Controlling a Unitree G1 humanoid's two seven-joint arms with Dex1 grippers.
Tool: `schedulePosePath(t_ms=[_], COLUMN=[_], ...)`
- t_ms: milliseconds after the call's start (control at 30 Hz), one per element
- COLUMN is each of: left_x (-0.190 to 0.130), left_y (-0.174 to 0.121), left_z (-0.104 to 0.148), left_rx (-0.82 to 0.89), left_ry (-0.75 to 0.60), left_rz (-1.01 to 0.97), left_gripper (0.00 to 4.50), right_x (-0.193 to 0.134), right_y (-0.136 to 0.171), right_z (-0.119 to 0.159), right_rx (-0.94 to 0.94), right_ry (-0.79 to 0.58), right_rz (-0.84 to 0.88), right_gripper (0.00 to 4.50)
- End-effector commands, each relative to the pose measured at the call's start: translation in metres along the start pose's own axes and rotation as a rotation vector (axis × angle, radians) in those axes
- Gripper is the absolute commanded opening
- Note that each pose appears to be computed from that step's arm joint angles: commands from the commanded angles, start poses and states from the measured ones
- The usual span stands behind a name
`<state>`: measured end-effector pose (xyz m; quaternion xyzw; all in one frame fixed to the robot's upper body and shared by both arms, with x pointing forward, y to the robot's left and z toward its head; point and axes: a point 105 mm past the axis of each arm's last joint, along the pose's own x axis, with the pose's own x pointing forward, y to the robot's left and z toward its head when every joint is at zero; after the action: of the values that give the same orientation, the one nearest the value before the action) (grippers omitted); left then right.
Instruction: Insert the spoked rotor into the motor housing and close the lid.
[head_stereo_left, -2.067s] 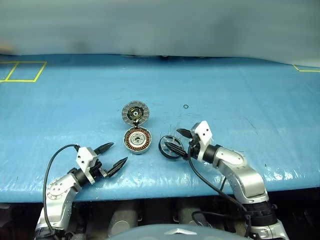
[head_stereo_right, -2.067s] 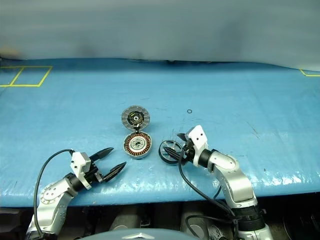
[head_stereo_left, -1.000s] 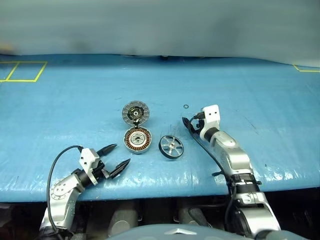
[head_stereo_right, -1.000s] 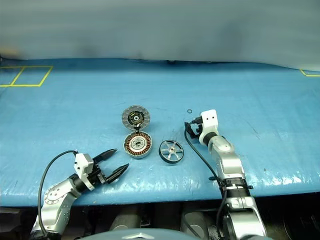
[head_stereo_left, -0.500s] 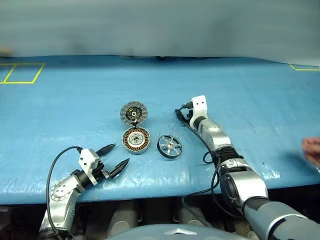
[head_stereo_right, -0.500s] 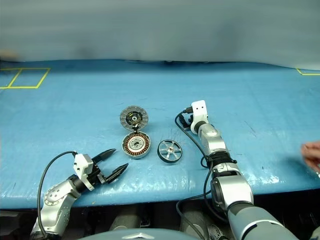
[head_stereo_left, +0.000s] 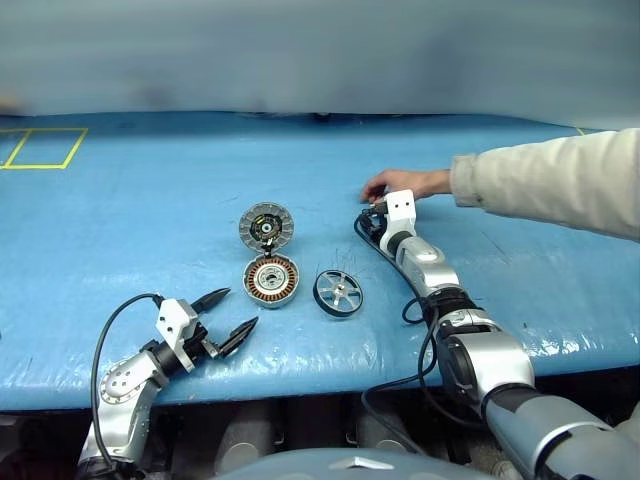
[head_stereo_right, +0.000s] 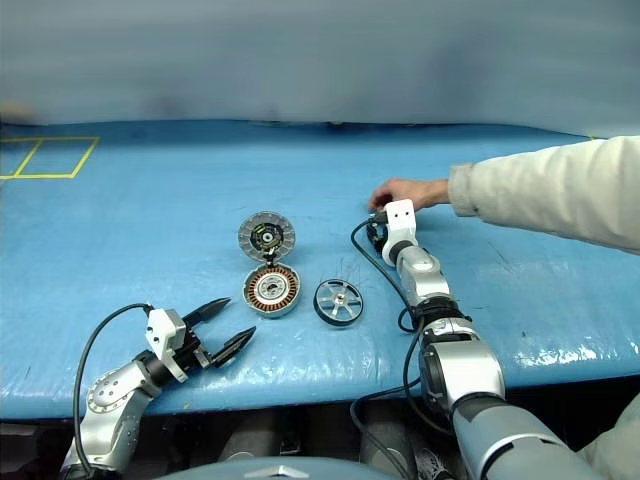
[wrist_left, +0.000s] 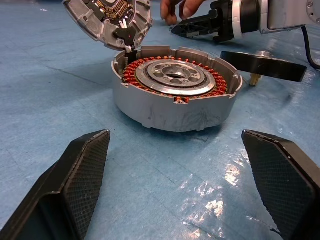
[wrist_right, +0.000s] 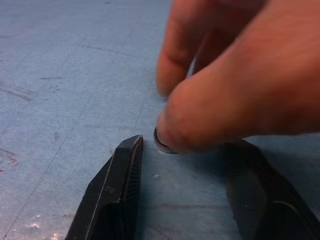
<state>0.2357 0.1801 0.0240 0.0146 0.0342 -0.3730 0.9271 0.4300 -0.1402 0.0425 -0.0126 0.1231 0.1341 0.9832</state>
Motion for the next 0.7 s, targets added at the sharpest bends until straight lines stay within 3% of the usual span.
schedulePosePath(t_ms=[33,400,700], left_x=[-0.001,-0.002,-0.004], left_y=[0.001,0.002,0.003], left_z=[0.001,-0.002,-0.005], left_rx=[0.007,0.004,0.002], left_ry=[-0.008,-0.004,-0.002], left_rz=[0.003,0.008,0.017], left_gripper=[4.50,4.50,4.50], right_x=[-0.001,-0.001,-0.004], right_y=[-0.002,0.010,0.052], right_z=[-0.008,-0.010,-0.012], right_rx=[0.006,0.020,-0.036], right_ry=[0.031,0.028,0.032], right_rz=[-0.001,0.064,0.288], right_gripper=[2.40,2.40,2.40])
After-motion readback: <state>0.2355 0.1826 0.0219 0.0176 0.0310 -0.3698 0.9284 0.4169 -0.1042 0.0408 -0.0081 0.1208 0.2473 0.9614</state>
